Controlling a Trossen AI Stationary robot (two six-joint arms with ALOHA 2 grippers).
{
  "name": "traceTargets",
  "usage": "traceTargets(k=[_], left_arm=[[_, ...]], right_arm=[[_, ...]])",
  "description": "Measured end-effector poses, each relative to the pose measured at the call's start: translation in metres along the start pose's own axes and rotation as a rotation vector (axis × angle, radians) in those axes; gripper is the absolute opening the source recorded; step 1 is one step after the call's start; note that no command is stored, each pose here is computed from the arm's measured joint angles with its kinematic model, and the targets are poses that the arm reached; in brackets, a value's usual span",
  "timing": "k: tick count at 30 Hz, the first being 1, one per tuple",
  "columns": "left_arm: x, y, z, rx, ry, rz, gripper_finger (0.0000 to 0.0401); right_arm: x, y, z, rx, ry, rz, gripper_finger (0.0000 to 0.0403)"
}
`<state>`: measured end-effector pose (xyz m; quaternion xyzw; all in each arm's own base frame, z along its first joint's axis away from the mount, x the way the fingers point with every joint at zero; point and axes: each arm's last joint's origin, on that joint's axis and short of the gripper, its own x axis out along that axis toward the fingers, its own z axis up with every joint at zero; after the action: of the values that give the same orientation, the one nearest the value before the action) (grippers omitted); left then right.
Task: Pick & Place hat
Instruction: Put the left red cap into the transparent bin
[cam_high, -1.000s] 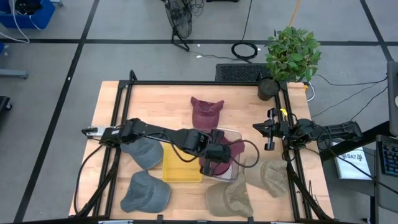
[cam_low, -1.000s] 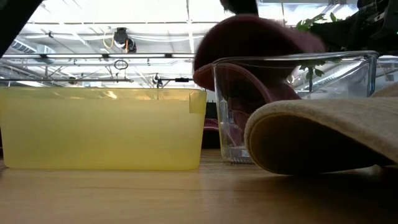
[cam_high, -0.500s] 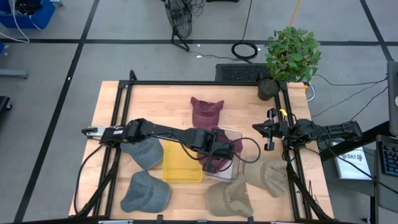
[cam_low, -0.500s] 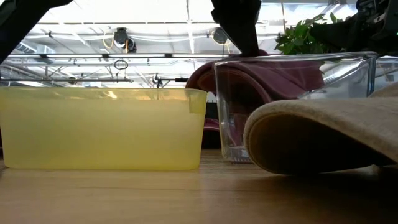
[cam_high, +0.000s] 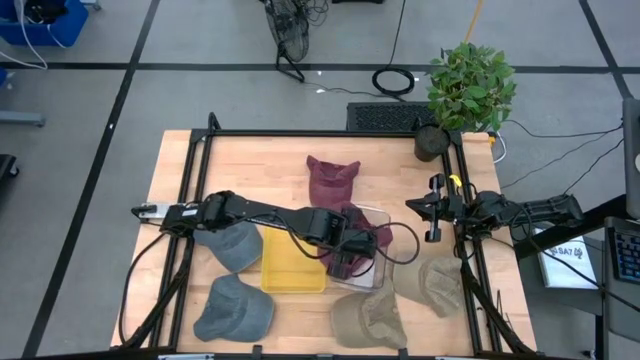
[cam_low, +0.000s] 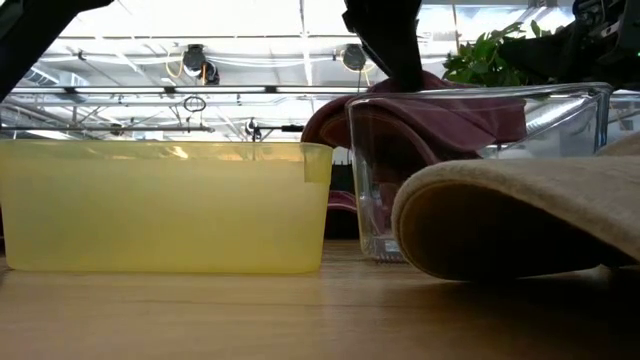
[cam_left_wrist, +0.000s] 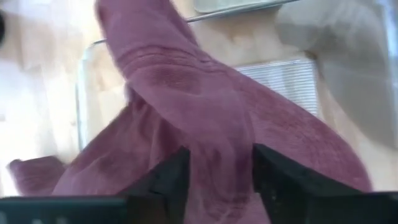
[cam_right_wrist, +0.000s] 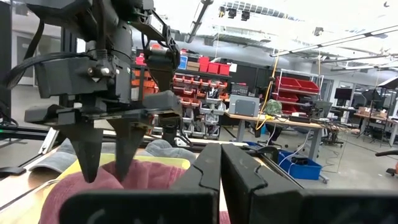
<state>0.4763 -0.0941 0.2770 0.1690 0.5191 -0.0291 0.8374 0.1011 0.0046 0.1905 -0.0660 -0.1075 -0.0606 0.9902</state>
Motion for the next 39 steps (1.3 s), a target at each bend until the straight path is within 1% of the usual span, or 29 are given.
traceTargets(k=[2,5,8,10,12,13,15,17,19,20,21,25,27,29,31,39], left_arm=[[-0.005,0.001,0.0,0.0,-0.007,0.035,0.021],[-0.024,0.004,0.002,0.017,-0.05,0.071,0.0235],[-0.043,0.003,0.008,0.022,-0.14,0.081,0.0249],[-0.052,0.002,0.017,0.009,-0.247,0.094,0.0251],[-0.058,0.003,0.028,-0.014,-0.362,0.098,0.024],[-0.059,0.004,0.032,-0.022,-0.41,0.087,0.0227],[-0.051,0.006,0.038,-0.018,-0.466,0.046,0.0181],[-0.033,0.006,0.038,-0.008,-0.443,-0.001,0.0116],[-0.016,0.008,0.035,-0.007,-0.405,-0.02,0.0043],[-0.008,0.009,0.034,-0.016,-0.383,-0.021,0.0023],[-0.004,0.013,0.035,-0.038,-0.387,-0.019,0.0016],[0.008,0.028,0.032,-0.121,-0.369,-0.011,0.001],[0.022,0.031,0.026,-0.139,-0.31,-0.015,0.0005],[0.038,0.032,0.021,-0.153,-0.252,-0.022,0.0007],[0.046,0.032,0.018,-0.164,-0.215,-0.026,0.0005],[0.072,0.03,0.011,-0.188,-0.143,-0.041,0.0003]], right_arm=[[0.0,0.0,0.0,0.0,0.0,0.0,0.0],[0.0,0.0,0.0,0.0,0.0,0.0,0.0],[0.0,0.0,-0.001,-0.002,0.008,0.002,0.0],[0.0,0.0,-0.001,-0.003,0.015,0.003,0.0],[0.0,0.0,-0.002,-0.003,0.016,0.003,0.0],[0.0,0.0,-0.002,-0.003,0.016,0.003,0.0],[0.0,0.0,-0.002,-0.003,0.016,0.003,0.0],[0.0,0.0,-0.002,-0.003,0.016,0.004,0.0],[0.0,0.0,-0.002,-0.004,0.018,0.004,0.0],[0.0,0.0,-0.002,-0.004,0.02,0.004,0.0],[0.0,0.0,-0.002,-0.004,0.02,0.004,0.0],[0.0,0.0,-0.002,-0.005,0.022,0.005,0.0],[0.0,0.0,-0.002,-0.005,0.022,0.005,0.0],[0.0,0.001,-0.003,-0.006,0.026,0.005,0.0],[0.0,0.001,-0.003,-0.005,0.026,0.005,0.0],[0.0,0.001,-0.003,-0.005,0.026,0.006,0.0]])
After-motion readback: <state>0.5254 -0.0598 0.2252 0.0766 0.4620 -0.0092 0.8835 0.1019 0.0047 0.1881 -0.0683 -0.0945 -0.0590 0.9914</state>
